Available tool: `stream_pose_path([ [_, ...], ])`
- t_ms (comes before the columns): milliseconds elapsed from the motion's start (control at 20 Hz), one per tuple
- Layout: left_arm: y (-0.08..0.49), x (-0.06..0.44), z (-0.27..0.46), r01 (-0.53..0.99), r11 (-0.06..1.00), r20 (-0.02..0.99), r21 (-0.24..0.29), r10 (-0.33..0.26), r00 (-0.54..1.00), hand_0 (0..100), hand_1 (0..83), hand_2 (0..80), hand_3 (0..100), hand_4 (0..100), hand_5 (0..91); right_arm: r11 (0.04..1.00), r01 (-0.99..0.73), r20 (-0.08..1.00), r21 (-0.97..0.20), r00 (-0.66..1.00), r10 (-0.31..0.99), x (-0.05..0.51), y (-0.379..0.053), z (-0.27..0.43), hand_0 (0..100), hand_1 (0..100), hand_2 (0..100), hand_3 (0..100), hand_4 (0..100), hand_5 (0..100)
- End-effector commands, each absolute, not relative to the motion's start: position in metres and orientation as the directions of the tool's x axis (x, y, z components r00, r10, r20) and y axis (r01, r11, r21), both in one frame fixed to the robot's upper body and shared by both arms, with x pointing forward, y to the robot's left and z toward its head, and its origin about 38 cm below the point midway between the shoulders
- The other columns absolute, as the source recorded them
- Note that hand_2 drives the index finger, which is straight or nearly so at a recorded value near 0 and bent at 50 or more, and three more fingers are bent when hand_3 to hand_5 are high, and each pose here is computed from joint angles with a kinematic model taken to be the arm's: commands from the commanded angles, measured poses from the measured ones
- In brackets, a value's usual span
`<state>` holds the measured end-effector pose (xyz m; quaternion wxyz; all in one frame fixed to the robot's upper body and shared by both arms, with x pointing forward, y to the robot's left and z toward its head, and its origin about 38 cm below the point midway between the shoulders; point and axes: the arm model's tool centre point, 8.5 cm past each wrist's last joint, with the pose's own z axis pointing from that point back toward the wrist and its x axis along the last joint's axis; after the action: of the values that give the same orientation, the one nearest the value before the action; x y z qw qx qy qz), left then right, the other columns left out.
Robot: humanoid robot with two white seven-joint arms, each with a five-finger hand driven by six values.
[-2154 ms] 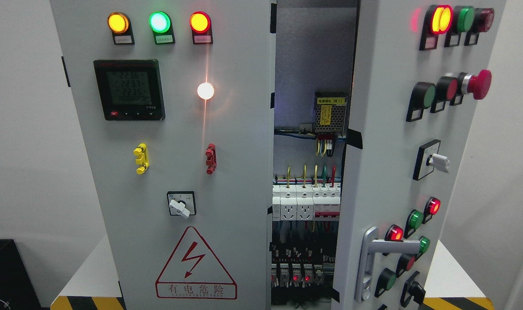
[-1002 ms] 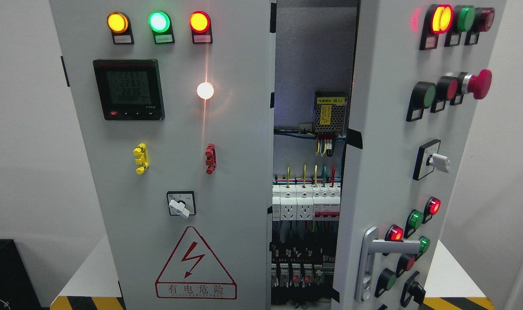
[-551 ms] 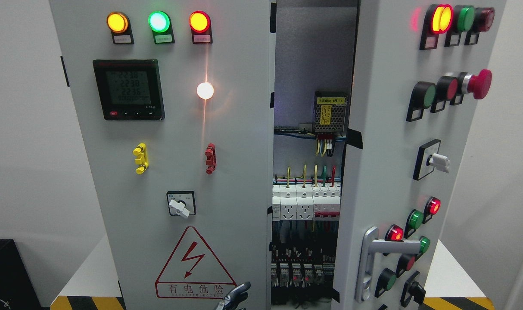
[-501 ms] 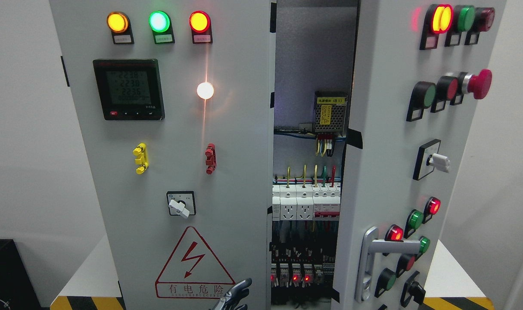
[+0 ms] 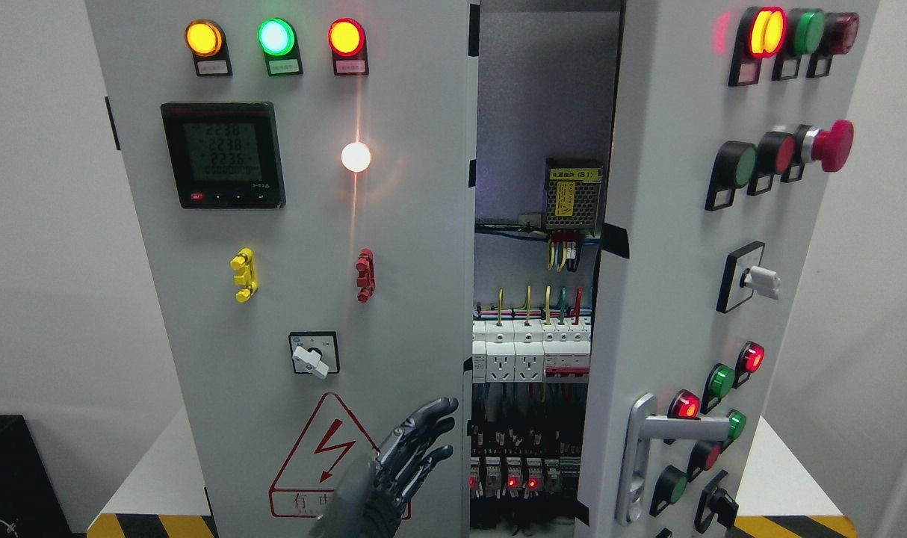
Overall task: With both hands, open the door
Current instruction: 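Raise the left hand into the gap beside the ajar door panel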
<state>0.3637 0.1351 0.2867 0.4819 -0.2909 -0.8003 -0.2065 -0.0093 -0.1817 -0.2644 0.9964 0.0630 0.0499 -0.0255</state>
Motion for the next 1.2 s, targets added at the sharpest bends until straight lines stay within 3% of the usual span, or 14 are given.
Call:
stream_pose_path([
  [0, 0.139, 0.374, 0.332, 0.710, 0.695, 0.894, 0.118, 0.237, -0.380, 0, 0.0, 0.0, 0, 0, 0.0, 0.991, 0.057, -0.101, 0.123, 0.994, -0.045, -0.009, -0.182, -0.264, 0, 0, 0, 0, 0, 0],
  [451, 0.113, 0.378, 0.380, 0.781, 0.607, 0.891, 0.148, 0.261, -0.371, 0, 0.0, 0.0, 0, 0, 0.0, 0.991, 0.057, -0.101, 0.123, 0.994, -0.045, -0.009, -0.182, -0.264, 0, 0, 0, 0, 0, 0],
  [651, 0.105, 0.386, 0.405, 0.814, 0.567, 0.901, 0.123, 0.281, -0.332, 0, 0.0, 0.0, 0, 0, 0.0, 0.991, 0.057, -0.101, 0.123, 0.994, -0.045, -0.009, -0.182, -0.264, 0, 0, 0, 0, 0, 0],
  [1152, 0.081, 0.379, 0.424, 0.847, 0.508, 0.903, 0.159, 0.272, -0.332, 0, 0.0, 0.0, 0, 0, 0.0, 0.991, 0.057, -0.101, 0.123, 0.994, -0.045, -0.009, -0.182, -0.264, 0, 0, 0, 0, 0, 0],
])
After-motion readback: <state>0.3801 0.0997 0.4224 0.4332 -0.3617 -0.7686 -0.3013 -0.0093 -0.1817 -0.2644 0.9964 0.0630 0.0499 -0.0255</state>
